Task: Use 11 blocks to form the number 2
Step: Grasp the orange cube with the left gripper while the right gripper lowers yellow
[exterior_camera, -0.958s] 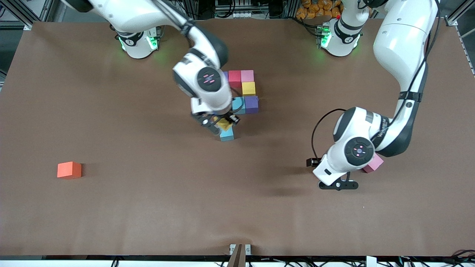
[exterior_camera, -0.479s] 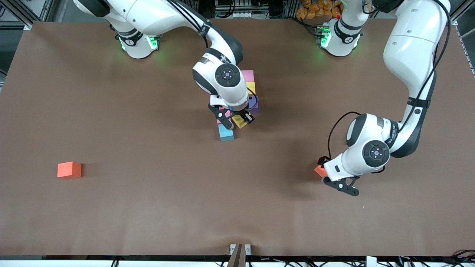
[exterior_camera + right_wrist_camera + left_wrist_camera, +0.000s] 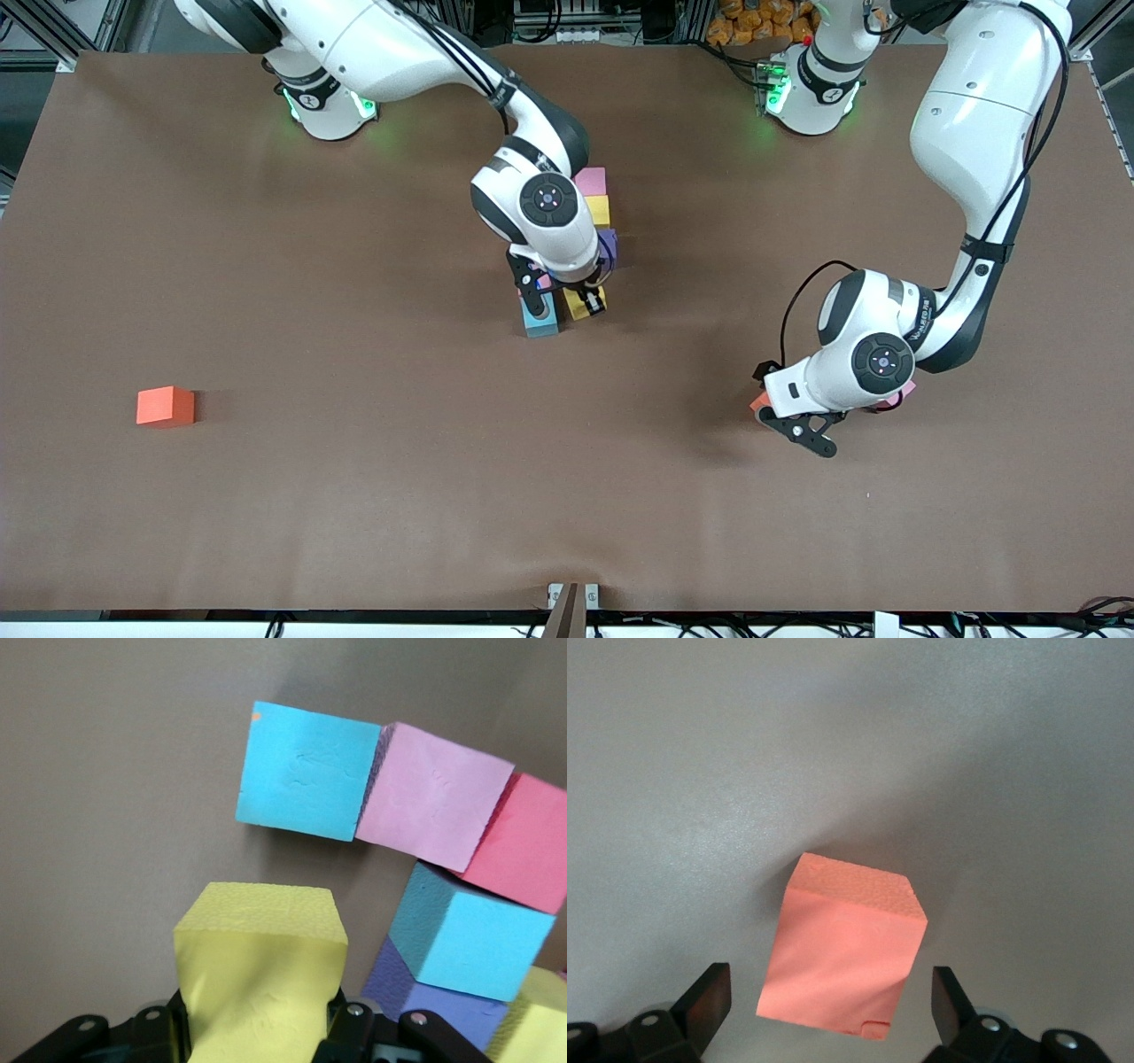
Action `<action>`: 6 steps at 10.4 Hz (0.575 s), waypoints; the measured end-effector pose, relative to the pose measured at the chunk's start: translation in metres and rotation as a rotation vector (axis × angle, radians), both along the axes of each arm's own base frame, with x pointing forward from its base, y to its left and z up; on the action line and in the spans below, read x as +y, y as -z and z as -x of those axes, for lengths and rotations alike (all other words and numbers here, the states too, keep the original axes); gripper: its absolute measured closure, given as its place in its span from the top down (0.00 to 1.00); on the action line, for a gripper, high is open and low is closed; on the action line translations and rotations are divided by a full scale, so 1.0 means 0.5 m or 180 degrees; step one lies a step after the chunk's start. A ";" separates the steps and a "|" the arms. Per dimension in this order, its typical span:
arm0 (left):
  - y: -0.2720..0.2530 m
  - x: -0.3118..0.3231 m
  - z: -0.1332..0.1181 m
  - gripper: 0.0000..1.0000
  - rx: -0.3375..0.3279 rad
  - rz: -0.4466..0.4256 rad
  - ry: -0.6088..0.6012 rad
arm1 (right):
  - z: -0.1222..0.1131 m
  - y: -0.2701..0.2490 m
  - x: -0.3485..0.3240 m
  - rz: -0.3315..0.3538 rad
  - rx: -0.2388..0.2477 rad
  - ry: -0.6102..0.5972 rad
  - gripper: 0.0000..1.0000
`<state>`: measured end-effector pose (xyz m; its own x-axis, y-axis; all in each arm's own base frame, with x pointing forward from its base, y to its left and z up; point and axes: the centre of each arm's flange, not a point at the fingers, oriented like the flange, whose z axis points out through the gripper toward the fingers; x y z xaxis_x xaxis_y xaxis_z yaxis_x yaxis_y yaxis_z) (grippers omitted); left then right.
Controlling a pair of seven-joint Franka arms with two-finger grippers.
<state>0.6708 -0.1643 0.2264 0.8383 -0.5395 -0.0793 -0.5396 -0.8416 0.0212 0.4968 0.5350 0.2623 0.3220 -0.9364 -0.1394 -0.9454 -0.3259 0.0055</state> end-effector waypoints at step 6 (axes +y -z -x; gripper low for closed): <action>0.012 -0.004 0.003 1.00 -0.0099 0.0074 0.0400 | -0.009 0.068 -0.001 0.0116 -0.0071 0.0178 0.53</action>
<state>0.6694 -0.1661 0.2203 0.7658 -0.6418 -0.0407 -0.6415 -0.7668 0.0216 0.5015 0.5347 0.2285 0.2715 -0.9574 -0.0984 -0.9622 -0.2724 -0.0047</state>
